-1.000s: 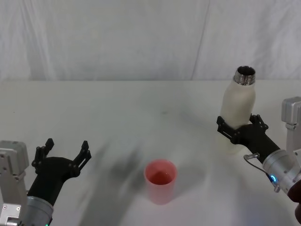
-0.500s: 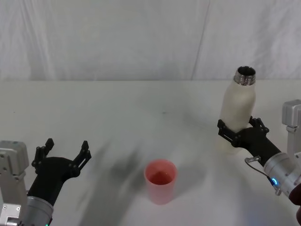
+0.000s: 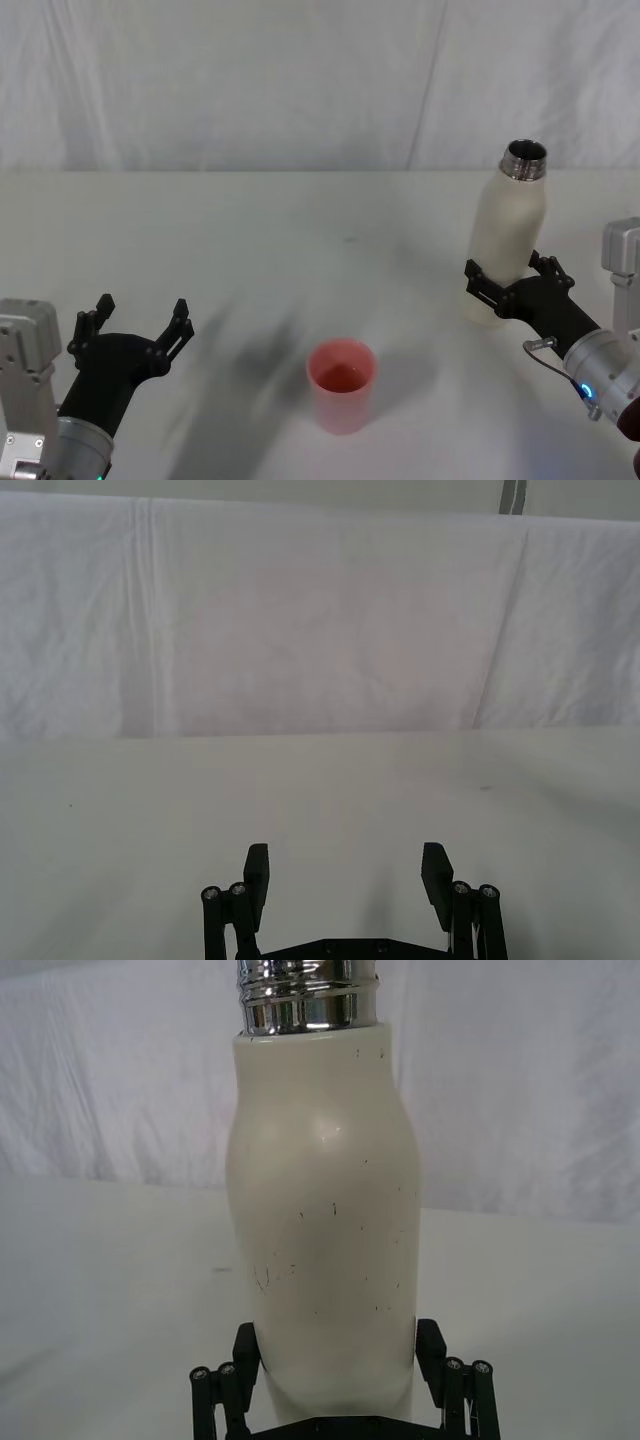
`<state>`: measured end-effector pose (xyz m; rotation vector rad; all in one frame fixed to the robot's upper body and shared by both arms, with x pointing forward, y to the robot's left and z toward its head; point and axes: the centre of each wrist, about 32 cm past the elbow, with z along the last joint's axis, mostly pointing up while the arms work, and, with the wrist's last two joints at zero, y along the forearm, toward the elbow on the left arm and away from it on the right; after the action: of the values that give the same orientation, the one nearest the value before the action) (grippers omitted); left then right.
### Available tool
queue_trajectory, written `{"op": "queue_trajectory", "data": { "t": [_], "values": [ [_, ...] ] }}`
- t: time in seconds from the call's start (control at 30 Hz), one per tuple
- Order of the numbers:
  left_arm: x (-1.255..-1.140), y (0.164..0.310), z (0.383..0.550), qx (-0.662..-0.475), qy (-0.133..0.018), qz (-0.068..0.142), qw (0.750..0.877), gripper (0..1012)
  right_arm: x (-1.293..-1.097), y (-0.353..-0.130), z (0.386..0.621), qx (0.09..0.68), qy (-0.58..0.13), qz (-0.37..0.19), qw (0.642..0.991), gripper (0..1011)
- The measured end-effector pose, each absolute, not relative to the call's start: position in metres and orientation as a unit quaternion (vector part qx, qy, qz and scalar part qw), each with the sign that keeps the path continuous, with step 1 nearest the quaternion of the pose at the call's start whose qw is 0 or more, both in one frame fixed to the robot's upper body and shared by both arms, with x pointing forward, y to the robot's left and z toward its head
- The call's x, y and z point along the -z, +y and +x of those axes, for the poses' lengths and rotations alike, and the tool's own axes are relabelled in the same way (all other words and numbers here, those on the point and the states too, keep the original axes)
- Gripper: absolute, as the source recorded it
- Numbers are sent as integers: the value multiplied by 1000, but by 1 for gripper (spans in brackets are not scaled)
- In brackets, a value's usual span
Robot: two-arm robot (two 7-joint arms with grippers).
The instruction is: Grasp the thermos with one hand and pour water into the cup lid.
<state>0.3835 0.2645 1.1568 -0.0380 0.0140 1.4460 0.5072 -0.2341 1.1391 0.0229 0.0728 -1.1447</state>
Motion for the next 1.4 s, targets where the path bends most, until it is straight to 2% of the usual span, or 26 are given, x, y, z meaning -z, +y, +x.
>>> {"op": "queue_trajectory", "data": {
  "t": [1.4],
  "values": [
    [-1157, 265, 384, -662, 6, -17, 750, 1001, -1141, -238, 500, 538, 30, 11, 842, 1003]
  ]
}}
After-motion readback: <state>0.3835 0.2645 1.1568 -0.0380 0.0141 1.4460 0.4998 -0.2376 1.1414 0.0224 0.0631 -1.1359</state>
